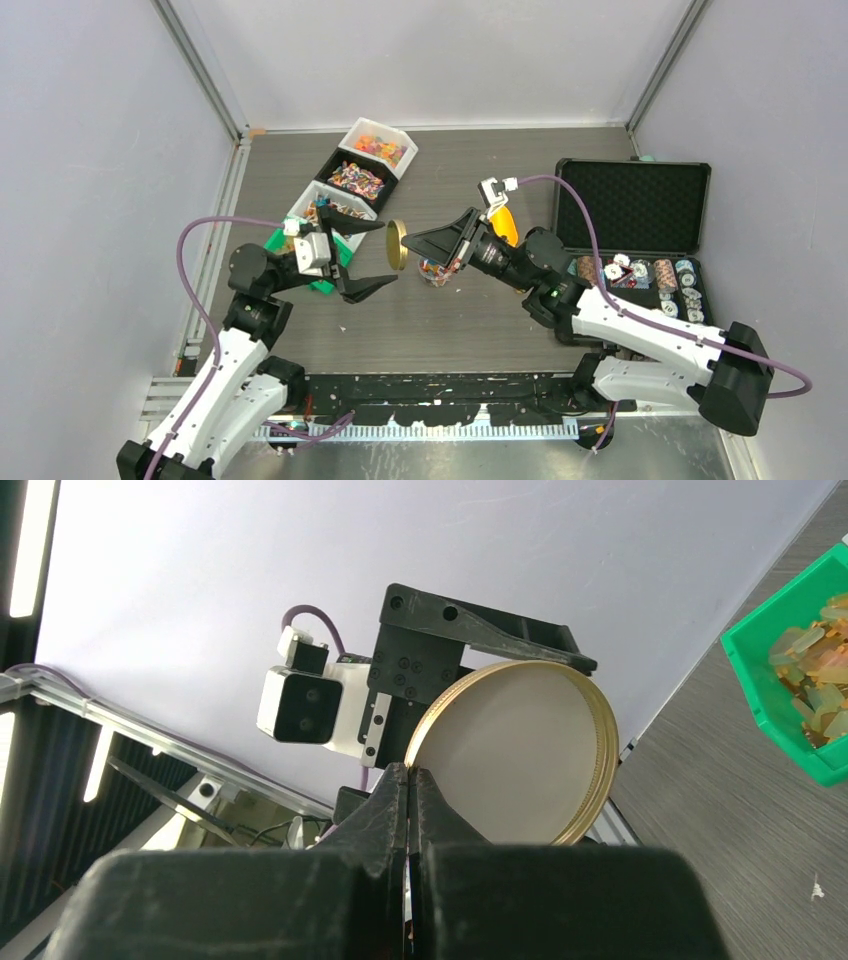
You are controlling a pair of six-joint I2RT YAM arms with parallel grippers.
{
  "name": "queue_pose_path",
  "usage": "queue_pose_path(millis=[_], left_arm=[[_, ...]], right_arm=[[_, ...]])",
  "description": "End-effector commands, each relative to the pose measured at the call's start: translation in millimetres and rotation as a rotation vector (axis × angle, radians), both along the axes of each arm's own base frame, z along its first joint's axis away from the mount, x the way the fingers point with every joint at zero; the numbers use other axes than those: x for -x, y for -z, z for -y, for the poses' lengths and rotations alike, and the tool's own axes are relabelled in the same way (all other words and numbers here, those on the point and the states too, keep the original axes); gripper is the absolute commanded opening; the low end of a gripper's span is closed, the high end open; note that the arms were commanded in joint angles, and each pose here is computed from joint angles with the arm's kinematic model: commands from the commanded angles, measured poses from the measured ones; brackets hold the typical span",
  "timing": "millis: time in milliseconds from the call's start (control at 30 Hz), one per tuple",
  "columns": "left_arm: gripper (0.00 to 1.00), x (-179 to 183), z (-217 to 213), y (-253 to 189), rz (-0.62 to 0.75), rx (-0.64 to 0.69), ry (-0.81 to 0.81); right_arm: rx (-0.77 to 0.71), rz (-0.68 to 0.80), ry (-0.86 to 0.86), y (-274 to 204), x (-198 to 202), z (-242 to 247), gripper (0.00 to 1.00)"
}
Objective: Pack the candies
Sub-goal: Pick up the bottle lid at the center of the board.
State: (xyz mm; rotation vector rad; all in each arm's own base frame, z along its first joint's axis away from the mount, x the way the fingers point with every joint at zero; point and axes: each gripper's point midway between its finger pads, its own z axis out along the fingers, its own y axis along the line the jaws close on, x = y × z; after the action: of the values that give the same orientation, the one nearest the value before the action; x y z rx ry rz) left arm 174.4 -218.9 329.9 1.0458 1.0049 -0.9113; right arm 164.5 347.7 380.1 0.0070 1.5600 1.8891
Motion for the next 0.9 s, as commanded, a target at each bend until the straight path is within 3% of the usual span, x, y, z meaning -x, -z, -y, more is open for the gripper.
queue_pose_path(millis=[0, 500, 633, 867], left_arm=[[1.0, 1.5, 0.8, -13.1, 0.059, -0.008, 0.016], [1.0, -13.4, -2.5, -16.9, 0.072, 0.006, -0.061], [0.94, -13.2, -3.4, -17.1, 0.066, 0.006, -0.068], [0.99, -4.9, -0.3, -19.4, 0.077, 0.011, -0.016]], right_arm=[[-0.071, 0.026, -0.011, -16.8, 1.0, 1.6, 0.0], [-0.058, 0.011, -0.044, -6.0, 0.5, -7.9, 0.0], [-0.051, 0.007, -0.044, -2.1, 0.4, -8.0, 0.01], [-0.05, 0.007, -0.047, -1.1, 0.9, -7.8, 0.0]])
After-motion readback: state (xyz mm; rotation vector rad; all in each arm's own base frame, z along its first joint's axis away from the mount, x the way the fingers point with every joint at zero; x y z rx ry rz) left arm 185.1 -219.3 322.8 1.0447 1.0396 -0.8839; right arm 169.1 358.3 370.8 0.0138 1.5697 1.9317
